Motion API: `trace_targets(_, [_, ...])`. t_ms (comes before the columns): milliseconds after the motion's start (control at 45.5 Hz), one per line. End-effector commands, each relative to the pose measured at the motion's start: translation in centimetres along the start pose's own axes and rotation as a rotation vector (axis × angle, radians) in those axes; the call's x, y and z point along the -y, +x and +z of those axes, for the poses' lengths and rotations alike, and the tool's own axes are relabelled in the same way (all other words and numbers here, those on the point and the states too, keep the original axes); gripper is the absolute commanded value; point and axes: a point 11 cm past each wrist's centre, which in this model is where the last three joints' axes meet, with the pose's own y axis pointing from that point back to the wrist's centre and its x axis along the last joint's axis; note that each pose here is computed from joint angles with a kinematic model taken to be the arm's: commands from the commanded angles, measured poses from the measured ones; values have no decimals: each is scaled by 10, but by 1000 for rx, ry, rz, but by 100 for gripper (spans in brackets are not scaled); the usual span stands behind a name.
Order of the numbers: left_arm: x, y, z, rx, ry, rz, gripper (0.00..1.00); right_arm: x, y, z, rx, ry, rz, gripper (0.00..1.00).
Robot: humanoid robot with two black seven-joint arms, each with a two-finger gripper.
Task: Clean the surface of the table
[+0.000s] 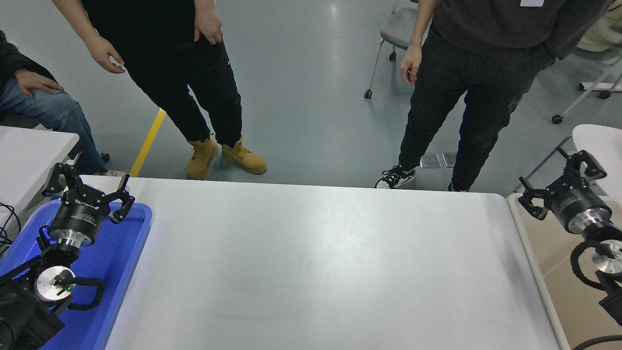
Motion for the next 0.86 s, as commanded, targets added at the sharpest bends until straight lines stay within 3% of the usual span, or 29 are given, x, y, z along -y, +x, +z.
trace_targets(0, [0,0,0,0,0,0,100,6,-10,-3,-9,22,-5,99])
trace_targets(835, [0,0,0,0,0,0,100,5,-7,-4,-4,26,5,99])
